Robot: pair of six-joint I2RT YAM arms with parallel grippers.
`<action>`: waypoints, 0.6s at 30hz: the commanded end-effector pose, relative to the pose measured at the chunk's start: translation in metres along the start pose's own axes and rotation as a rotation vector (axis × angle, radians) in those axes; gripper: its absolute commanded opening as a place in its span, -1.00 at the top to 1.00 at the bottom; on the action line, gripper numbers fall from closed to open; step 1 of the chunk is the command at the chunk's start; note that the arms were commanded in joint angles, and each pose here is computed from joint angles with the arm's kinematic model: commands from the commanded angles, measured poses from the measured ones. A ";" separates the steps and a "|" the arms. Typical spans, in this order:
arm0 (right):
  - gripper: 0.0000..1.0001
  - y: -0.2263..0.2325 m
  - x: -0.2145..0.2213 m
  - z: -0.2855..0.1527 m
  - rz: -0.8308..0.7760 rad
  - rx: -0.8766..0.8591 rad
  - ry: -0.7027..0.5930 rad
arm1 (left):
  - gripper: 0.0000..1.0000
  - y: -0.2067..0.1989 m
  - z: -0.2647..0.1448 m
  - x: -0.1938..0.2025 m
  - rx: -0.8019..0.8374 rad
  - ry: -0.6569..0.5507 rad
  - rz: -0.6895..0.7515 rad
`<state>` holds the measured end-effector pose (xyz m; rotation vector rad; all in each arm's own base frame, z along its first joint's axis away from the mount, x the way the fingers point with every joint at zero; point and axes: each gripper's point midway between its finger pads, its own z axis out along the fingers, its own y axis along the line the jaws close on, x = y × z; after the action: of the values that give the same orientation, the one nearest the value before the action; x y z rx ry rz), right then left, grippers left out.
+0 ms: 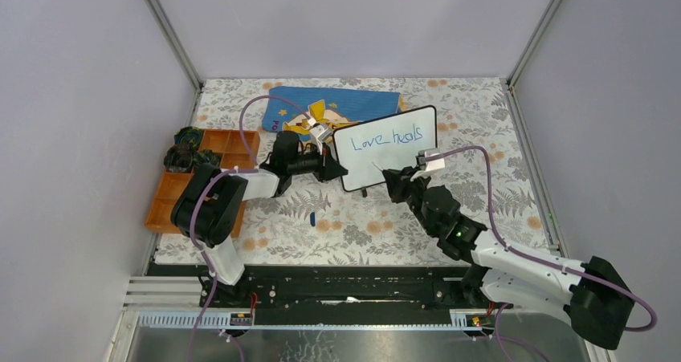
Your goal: Write a sentence on the whiteboard
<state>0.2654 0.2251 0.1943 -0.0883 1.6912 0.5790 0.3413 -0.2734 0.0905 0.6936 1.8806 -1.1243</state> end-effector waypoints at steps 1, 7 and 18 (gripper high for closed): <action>1.00 -0.004 -0.002 -0.010 0.001 -0.011 -0.007 | 1.00 0.020 -0.021 0.061 -0.118 0.171 -0.127; 1.00 -0.002 0.005 -0.007 -0.016 -0.026 0.010 | 1.00 0.021 -0.022 0.064 -0.122 0.184 -0.139; 1.00 0.015 0.013 0.015 -0.044 -0.068 0.031 | 0.75 0.029 -0.028 0.063 -0.172 0.175 -0.121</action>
<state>0.2602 0.2323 0.1491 -0.1927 1.7958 0.5432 0.3377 -0.2617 0.0873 0.6559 1.9417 -1.1154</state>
